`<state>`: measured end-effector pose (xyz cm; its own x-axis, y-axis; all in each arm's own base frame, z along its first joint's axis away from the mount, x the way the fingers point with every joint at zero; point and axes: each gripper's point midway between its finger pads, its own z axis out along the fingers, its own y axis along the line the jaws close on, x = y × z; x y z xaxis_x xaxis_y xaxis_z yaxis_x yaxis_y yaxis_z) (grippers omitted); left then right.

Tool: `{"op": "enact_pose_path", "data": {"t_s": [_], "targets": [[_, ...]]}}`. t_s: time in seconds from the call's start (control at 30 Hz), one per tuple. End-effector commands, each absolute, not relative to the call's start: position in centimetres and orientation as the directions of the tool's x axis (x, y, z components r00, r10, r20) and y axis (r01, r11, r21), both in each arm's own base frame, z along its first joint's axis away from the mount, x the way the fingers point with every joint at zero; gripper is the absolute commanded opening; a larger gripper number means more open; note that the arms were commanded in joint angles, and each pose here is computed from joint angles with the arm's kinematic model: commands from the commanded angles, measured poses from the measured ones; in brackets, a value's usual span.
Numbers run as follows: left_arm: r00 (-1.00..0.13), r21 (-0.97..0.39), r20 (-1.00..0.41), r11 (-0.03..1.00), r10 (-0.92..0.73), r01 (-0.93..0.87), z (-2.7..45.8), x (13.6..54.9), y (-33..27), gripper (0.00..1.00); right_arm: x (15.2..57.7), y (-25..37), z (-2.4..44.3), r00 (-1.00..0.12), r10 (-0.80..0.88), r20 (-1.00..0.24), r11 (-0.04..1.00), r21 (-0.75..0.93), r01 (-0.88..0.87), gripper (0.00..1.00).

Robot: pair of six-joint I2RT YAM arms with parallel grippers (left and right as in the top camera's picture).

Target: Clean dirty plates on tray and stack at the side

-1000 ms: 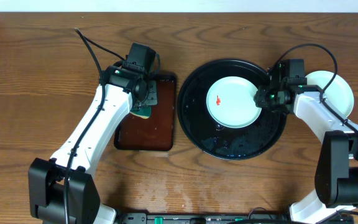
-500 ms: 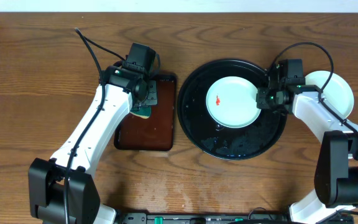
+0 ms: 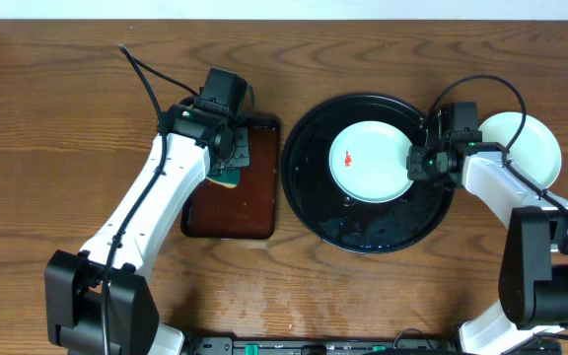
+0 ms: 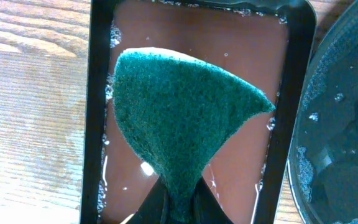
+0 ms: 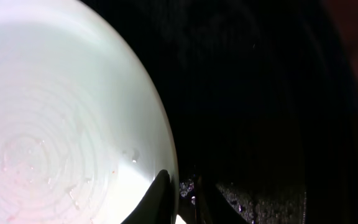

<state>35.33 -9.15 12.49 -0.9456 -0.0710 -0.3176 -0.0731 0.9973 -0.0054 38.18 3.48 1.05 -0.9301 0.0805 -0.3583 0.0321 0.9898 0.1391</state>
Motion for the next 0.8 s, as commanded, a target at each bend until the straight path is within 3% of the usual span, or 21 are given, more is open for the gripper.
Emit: {"op": "enact_pose_path", "data": {"t_s": [0.0,0.07,0.77], "targets": [[-0.946,-0.006,-0.313,0.996,-0.089,-0.091,12.3,35.2,-9.0,0.08,38.1,3.9,1.3,-0.928,0.066,-0.367,0.989,0.145,0.013,0.07],[-0.946,-0.007,-0.313,0.996,-0.089,-0.091,12.3,35.2,-9.0,0.08,38.1,3.8,1.3,-0.928,0.067,-0.366,0.989,0.145,0.014,0.01],[-0.944,-0.059,-0.318,0.995,-0.091,-0.076,12.4,35.6,-10.0,0.08,36.8,6.7,1.5,-0.949,0.126,-0.289,0.949,0.314,0.031,0.01]]}}
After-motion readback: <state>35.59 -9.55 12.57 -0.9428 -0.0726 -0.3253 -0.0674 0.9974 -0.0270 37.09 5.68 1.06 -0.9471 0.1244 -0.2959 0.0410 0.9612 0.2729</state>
